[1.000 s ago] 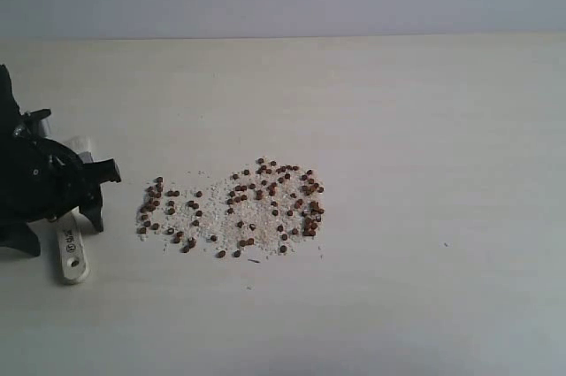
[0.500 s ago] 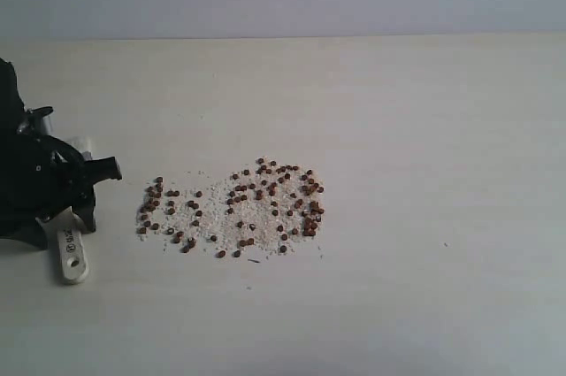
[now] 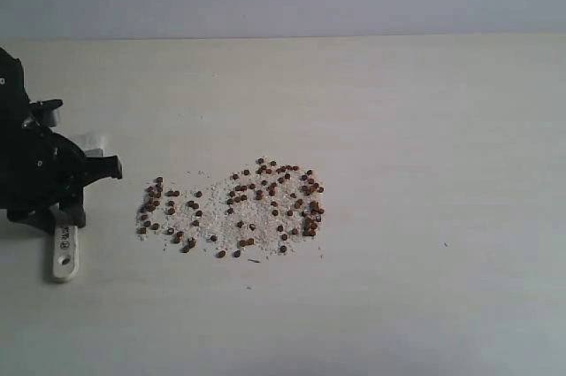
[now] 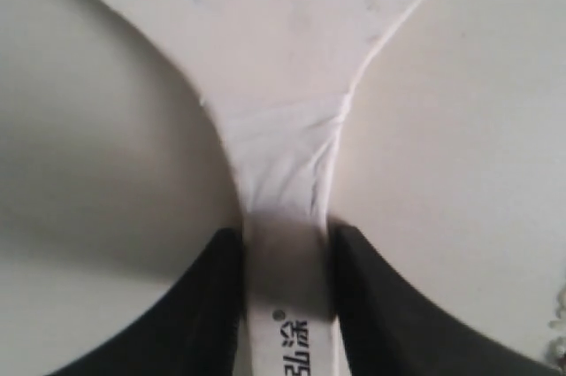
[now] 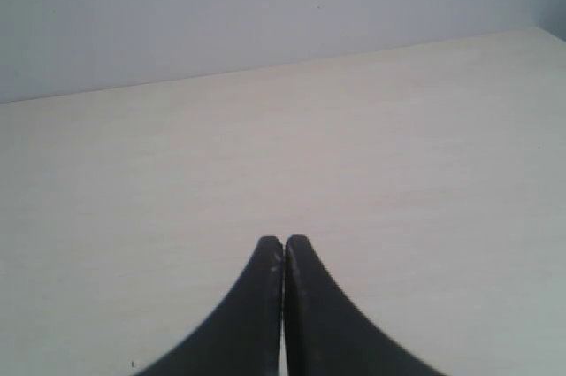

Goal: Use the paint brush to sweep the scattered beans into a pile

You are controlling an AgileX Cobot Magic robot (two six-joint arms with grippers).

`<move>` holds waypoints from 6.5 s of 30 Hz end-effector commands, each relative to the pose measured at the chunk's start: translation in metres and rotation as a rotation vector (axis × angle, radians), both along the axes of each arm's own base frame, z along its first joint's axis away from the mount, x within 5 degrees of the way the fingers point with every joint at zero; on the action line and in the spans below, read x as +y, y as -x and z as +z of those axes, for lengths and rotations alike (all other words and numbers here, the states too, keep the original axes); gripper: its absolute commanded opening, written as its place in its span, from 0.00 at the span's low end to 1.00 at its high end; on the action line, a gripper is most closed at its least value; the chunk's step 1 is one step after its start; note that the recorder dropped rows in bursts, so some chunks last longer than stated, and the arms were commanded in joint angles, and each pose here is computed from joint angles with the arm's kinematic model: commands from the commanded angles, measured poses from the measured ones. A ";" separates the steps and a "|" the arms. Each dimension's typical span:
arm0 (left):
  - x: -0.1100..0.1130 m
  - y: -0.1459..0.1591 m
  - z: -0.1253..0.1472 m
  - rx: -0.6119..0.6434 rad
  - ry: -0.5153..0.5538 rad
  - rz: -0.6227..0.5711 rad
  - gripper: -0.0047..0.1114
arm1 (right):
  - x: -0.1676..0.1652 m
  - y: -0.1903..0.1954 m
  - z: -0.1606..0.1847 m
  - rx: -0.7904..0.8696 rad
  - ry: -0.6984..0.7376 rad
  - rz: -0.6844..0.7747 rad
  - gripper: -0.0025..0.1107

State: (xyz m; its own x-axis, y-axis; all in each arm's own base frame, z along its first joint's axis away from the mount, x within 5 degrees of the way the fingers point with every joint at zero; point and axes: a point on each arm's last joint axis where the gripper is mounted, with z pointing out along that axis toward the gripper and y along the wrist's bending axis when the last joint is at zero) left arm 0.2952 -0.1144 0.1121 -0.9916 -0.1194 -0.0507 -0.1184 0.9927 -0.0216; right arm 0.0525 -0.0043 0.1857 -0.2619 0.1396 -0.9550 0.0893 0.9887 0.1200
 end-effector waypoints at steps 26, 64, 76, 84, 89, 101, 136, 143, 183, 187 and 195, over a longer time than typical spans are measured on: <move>-0.014 -0.042 0.044 -0.099 -0.009 -0.356 0.04 | 0.000 0.000 -0.001 -0.006 0.006 -0.005 0.02; -0.018 -0.050 0.067 -0.059 -0.012 -0.457 0.04 | 0.059 -0.094 0.087 -0.576 0.297 0.728 0.02; -0.027 -0.065 0.094 -0.131 0.027 -0.474 0.04 | 0.160 -0.249 0.005 -0.253 0.480 1.331 0.22; -0.028 -0.064 0.094 -0.126 0.048 -0.478 0.04 | 0.276 -0.285 -0.057 -0.247 0.403 1.430 0.62; -0.029 -0.064 0.094 -0.123 0.057 -0.476 0.04 | 0.306 -0.304 -0.091 -0.238 0.408 1.454 0.62; -0.034 -0.061 0.095 -0.114 0.117 -0.490 0.04 | 0.329 -0.318 -0.109 -0.228 0.367 1.386 0.62; -0.050 -0.061 0.099 -0.167 0.286 -0.560 0.17 | 0.330 -0.323 -0.112 -0.218 0.391 1.368 0.02; -0.050 -0.073 0.102 -0.298 0.251 -0.548 0.72 | 0.330 -0.324 -0.111 -0.249 0.471 1.372 0.02; -0.017 -0.082 0.159 -1.072 1.050 -0.911 0.78 | 0.218 -0.333 0.032 0.391 -0.331 1.530 0.02; -0.023 -0.080 0.159 -1.075 1.073 -0.897 0.78 | 0.218 -0.333 0.032 0.391 -0.331 1.530 0.02; -0.061 -0.064 0.159 -1.054 1.127 -0.997 0.78 | 0.220 -0.336 0.030 0.377 -0.382 1.513 0.02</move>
